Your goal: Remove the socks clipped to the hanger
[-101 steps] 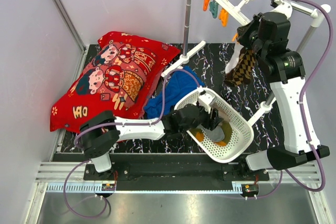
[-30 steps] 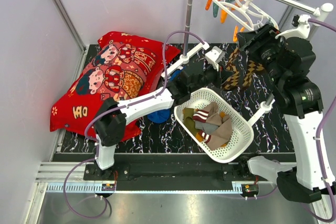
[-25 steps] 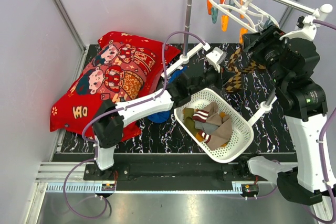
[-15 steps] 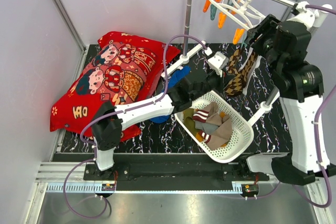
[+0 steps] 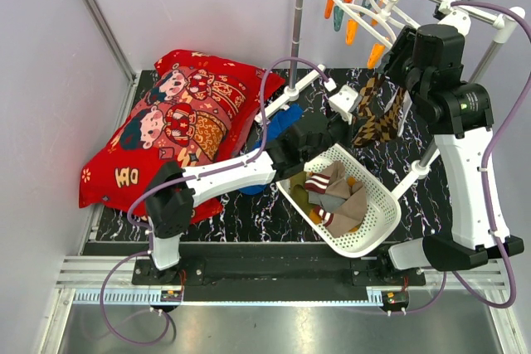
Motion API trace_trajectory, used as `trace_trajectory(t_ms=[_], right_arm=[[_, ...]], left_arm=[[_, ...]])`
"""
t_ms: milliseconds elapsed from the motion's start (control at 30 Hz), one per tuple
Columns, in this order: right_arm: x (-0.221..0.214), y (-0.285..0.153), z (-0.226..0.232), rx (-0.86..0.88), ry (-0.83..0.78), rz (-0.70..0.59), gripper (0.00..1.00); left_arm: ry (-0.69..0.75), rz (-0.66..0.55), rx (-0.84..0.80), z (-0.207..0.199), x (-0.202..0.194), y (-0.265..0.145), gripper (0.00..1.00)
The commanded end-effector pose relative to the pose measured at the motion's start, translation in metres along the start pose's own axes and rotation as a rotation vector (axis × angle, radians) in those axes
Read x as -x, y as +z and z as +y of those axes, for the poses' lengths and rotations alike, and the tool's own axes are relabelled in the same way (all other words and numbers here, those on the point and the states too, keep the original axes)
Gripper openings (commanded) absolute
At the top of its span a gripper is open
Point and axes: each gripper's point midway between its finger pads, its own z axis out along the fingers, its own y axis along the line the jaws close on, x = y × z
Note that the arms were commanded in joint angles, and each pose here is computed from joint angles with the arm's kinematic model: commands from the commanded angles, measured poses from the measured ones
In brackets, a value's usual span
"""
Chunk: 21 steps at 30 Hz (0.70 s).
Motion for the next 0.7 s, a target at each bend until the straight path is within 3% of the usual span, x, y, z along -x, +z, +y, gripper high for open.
trace_trajectory(t_ms=[0, 667], right_arm=[[0.019, -0.006, 0.003, 0.003, -0.013, -0.057, 0.59], [0.011, 0.013, 0.009, -0.006, -0.036, -0.043, 0.55]], left_arm=[[-0.001, -0.133, -0.002, -0.008, 0.052, -0.008, 0.0], [0.014, -0.136, -0.007, -0.016, 0.056, -0.003, 0.0]])
